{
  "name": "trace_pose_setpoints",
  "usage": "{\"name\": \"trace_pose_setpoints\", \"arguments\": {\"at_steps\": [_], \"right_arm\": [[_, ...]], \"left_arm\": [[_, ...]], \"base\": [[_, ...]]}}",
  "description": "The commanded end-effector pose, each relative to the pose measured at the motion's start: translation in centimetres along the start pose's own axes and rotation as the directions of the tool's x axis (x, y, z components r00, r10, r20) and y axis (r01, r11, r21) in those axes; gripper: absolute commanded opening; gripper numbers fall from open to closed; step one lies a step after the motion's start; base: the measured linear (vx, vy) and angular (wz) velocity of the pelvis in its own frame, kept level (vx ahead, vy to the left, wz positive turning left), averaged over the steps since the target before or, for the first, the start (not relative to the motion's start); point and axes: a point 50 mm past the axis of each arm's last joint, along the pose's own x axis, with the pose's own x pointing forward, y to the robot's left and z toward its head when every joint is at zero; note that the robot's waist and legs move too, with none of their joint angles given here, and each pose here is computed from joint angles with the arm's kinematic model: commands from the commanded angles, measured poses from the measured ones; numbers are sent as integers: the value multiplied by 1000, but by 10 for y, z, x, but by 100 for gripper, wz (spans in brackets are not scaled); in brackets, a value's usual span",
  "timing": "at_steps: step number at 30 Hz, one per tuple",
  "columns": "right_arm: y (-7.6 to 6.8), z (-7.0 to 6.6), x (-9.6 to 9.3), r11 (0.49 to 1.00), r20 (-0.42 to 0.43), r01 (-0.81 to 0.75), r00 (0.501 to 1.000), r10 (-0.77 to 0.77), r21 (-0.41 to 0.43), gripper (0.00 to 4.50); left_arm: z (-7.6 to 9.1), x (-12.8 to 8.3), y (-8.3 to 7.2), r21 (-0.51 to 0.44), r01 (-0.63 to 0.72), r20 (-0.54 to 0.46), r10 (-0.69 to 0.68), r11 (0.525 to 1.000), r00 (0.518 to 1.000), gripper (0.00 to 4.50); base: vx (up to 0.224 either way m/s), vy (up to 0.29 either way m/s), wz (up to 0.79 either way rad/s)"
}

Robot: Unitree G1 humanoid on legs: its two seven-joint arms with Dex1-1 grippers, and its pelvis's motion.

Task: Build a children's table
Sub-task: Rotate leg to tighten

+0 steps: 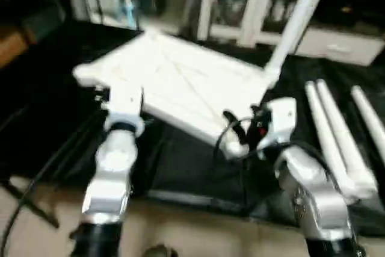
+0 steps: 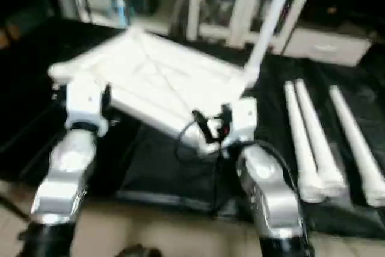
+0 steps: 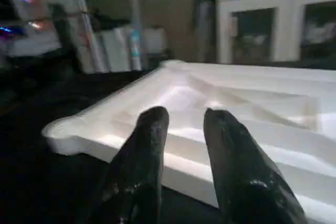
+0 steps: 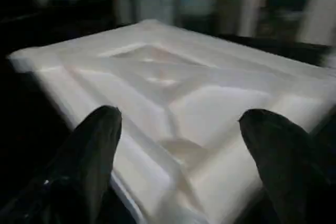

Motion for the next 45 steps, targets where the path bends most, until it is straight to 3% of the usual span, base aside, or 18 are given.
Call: {"name": "trace_pose_setpoints", "arguments": {"at_steps": [1, 5, 9, 13, 15, 24, 33, 40, 45], "right_arm": [[-5, 7, -3, 999, 25, 28, 999, -27, -27, 394], [-5, 8, -8, 999, 24, 5, 1000, -3, -54, 394], [-12, 7, -16, 998, 23, 24, 999, -23, -53, 394], [-17, 2, -17, 996, 5, 73, 997, -73, -44, 394], [-16, 2, -15, 996, -1, 77, 997, -78, -49, 394], [-12, 3, -6, 995, -10, 62, 998, -63, -83, 394], [-18, 6, -5, 991, 14, 124, 992, -124, -52, 394], [-10, 1, -7, 997, -19, 64, 998, -65, -50, 394], [-9, 1, -7, 998, -24, 62, 998, -63, -4, 394]], "left_arm": [[-4, 0, -11, -1, 43, -2, -43, 999, 999, 144], [-2, -4, -11, 26, 97, 32, -98, 995, 995, 144], [1, -13, 2, 33, 122, 69, -124, 992, 990, 144], [-7, -19, 13, 11, 65, 49, -65, 998, 997, 144], [-8, -19, 13, -39, 47, 41, -46, 998, 998, 144], [-10, -16, 7, 5, -16, 14, 16, 1000, 1000, 144], [-7, -14, 2, 38, 25, 21, -26, 999, 999, 144], [-2, -10, 5, 1, 84, 35, -84, 996, 996, 144], [0, -11, 4, -5, 108, 44, -107, 994, 993, 144]], "base": [[-36, 44, -25], [-112, 69, -18], [-91, -13, -10], [-25, -47, 1], [0, 0, 0], [0, 0, 0], [3, -166, 42], [-5, -115, 6], [-36, 0, 2]]}}
